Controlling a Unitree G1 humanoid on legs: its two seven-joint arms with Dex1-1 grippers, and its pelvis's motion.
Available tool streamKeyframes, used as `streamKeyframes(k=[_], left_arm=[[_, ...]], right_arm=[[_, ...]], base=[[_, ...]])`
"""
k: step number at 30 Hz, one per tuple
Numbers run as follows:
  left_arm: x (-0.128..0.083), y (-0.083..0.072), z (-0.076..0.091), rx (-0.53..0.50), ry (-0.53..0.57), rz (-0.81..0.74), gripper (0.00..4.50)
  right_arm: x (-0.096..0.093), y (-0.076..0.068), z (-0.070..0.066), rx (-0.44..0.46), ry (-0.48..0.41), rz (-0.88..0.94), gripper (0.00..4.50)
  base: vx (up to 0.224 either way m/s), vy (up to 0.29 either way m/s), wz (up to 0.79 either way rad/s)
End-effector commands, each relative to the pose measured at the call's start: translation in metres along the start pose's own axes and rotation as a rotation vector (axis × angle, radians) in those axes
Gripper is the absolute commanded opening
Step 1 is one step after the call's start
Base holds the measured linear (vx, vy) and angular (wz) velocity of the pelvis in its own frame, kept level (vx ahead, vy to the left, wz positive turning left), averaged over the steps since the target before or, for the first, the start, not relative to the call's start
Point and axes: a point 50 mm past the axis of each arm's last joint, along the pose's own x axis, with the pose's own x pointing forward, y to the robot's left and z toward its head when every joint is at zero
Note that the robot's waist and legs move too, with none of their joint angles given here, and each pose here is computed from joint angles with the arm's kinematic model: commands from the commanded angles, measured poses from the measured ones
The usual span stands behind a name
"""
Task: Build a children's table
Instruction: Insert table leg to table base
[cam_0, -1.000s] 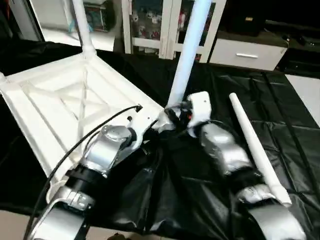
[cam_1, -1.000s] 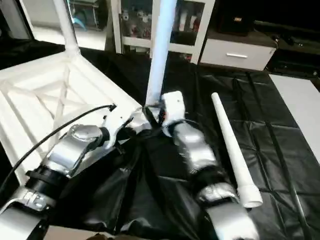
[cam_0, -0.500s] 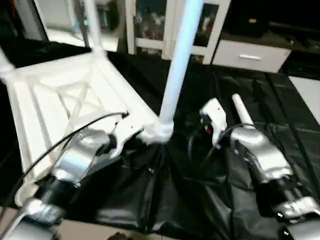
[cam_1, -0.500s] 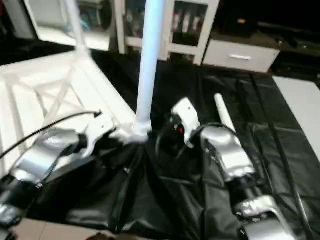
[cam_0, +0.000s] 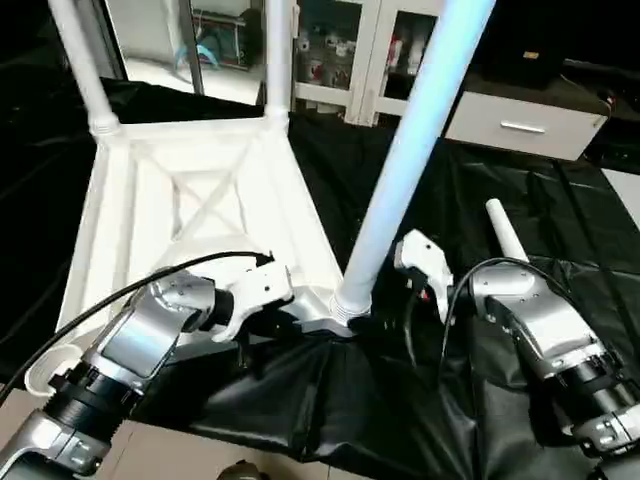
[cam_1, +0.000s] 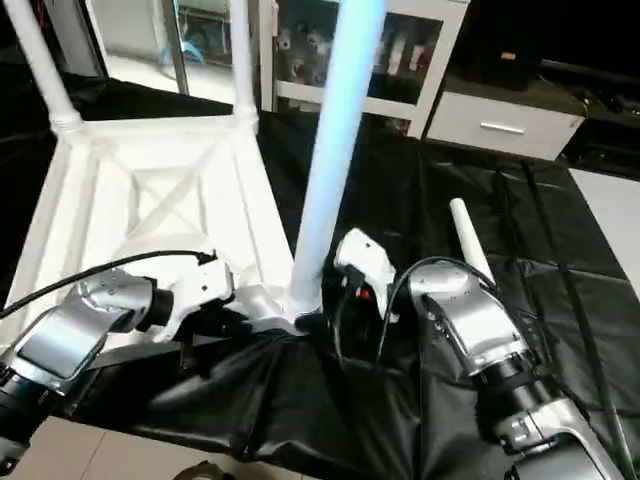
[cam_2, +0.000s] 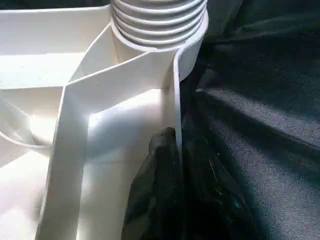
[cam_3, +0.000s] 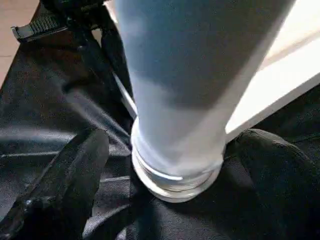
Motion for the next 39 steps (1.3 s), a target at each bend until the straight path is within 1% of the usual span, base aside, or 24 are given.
streamKeyframes(k=[1, 4, 5, 6, 8, 10, 13, 16, 20, 21, 22, 25, 27, 34, 38, 39], left_arm=[[0.01, -0.008, 0.0, 0.023, 0.02, -0.074, 0.0], [0.01, -0.007, 0.0, 0.024, 0.023, -0.072, 0.0], [0.01, -0.006, 0.0, 0.025, 0.026, -0.072, 0.0], [0.01, -0.006, 0.0, 0.025, 0.026, -0.072, 0.0], [0.009, -0.006, 0.0, 0.027, 0.027, -0.072, 0.0], [0.01, -0.006, 0.0, 0.028, 0.028, -0.072, 0.0], [0.01, -0.006, -0.001, 0.027, 0.029, -0.072, 0.0], [0.009, -0.007, -0.002, 0.024, 0.033, -0.072, 0.0], [0.009, -0.007, -0.003, 0.022, 0.036, -0.073, 0.0], [0.009, -0.007, -0.003, 0.022, 0.037, -0.073, 0.0], [0.009, -0.008, -0.004, 0.02, 0.036, -0.073, 0.0], [0.009, -0.008, -0.004, 0.019, 0.038, -0.074, 0.0], [0.009, -0.009, -0.005, 0.017, 0.04, -0.077, 0.0], [0.009, -0.012, -0.008, 0.003, 0.045, -0.091, 0.0], [0.01, -0.013, -0.01, -0.006, 0.046, -0.095, 0.0], [0.011, -0.011, -0.009, -0.013, 0.038, -0.083, 0.0]], right_arm=[[0.0, -0.003, -0.002, -0.009, 0.022, -0.014, 4.45], [0.003, -0.005, 0.0, -0.004, 0.008, -0.023, 4.45], [0.005, -0.006, 0.001, 0.006, -0.009, -0.03, 4.45], [0.006, -0.006, 0.001, 0.007, -0.011, -0.031, 4.28], [0.008, -0.007, 0.0, 0.014, -0.022, -0.035, 4.28], [0.01, -0.007, 0.001, 0.024, -0.043, -0.042, 3.99], [0.011, -0.008, 0.001, 0.027, -0.05, -0.043, 3.88], [0.013, -0.007, 0.001, 0.029, -0.054, -0.036, 3.58], [0.014, -0.007, -0.001, 0.028, -0.052, -0.033, 3.46], [0.014, -0.007, -0.002, 0.028, -0.051, -0.032, 3.26], [0.014, -0.007, -0.002, 0.028, -0.05, -0.032, 3.26], [0.014, -0.007, -0.003, 0.03, -0.048, -0.031, 3.04], [0.014, -0.006, -0.005, 0.031, -0.043, -0.032, 2.8], [0.016, -0.005, -0.014, 0.04, -0.023, -0.053, 2.74], [0.019, -0.007, -0.021, 0.08, -0.027, -0.113, 2.74], [0.02, -0.01, -0.023, 0.095, -0.029, -0.155, 2.74]], base=[[0.0, 0.0, 0.0], [0.0, 0.0, 0.0], [0.0, 0.0, 0.0], [0.0, 0.0, 0.0], [0.0, 0.0, 0.0], [0.0, 0.0, 0.0], [0.0, 0.0, 0.0], [0.0, 0.0, 0.0], [0.0, 0.0, 0.0], [0.0, 0.0, 0.0], [0.0, 0.0, 0.0], [0.0, 0.0, 0.0], [0.0, 0.0, 0.0], [0.0, 0.0, 0.0], [0.0, 0.0, 0.0], [0.0, 0.0, 0.0]])
